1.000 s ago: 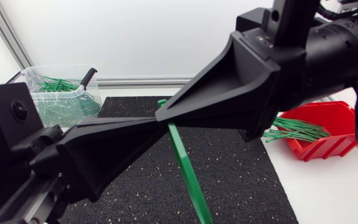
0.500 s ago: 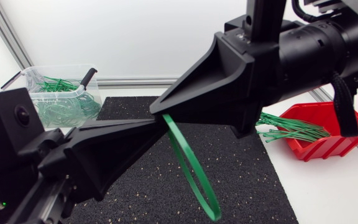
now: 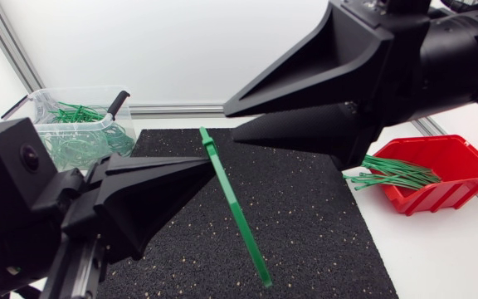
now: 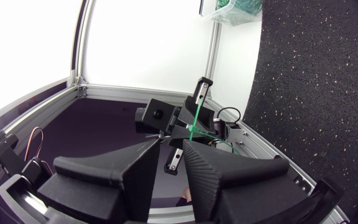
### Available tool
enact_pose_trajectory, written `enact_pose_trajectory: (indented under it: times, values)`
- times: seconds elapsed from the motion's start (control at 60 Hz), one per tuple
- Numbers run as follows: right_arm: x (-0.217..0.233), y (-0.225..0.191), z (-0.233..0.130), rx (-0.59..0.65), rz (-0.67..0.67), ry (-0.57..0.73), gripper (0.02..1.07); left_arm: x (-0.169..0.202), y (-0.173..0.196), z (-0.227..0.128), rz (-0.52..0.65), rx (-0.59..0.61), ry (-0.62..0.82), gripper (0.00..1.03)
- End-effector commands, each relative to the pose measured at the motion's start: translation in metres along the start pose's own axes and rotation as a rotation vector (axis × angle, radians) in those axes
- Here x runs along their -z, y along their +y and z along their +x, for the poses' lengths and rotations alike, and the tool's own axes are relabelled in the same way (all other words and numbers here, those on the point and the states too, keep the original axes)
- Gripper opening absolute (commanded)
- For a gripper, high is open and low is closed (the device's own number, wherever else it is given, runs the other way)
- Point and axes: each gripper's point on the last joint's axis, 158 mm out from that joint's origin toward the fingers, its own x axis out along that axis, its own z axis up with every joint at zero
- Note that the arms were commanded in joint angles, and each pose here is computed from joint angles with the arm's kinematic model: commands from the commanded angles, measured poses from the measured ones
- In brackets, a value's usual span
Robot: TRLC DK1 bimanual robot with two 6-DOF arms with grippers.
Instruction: Take a green cable tie from the red box, thread the tail through the head to close it, then place it in the transparent bin on the left.
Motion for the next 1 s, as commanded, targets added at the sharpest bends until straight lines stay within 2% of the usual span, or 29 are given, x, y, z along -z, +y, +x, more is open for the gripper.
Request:
enact_pose_trajectory:
  times: [0.0, 0.3, 0.6, 0.817, 0.9, 0.983]
  values:
    - [-0.006, -0.001, -0.004, 0.001, 0.021, -0.021, 0.36, 0.006, 0.003, -0.002, 0.061, -0.001, 0.005, 0.04]
    - [-0.031, -0.023, -0.002, 0.027, 0.033, -0.034, 0.36, 0.007, -0.003, -0.002, 0.163, 0.015, 0.004, 0.04]
    - [-0.01, -0.027, 0.016, 0.045, 0.0, 0.054, 0.36, 0.019, -0.003, -0.001, 0.296, 0.014, 0.032, 0.04]
    - [-0.001, -0.029, 0.02, 0.057, -0.026, 0.082, 0.35, 0.023, -0.002, 0.0, 0.32, 0.012, 0.048, 0.04]
    - [-0.001, -0.031, 0.02, 0.059, -0.033, 0.081, 0.26, 0.025, -0.003, 0.001, 0.321, 0.017, 0.054, 0.04]
    - [-0.002, -0.032, 0.02, 0.063, -0.043, 0.077, 0.22, 0.027, -0.005, 0.002, 0.319, 0.021, 0.059, 0.04]
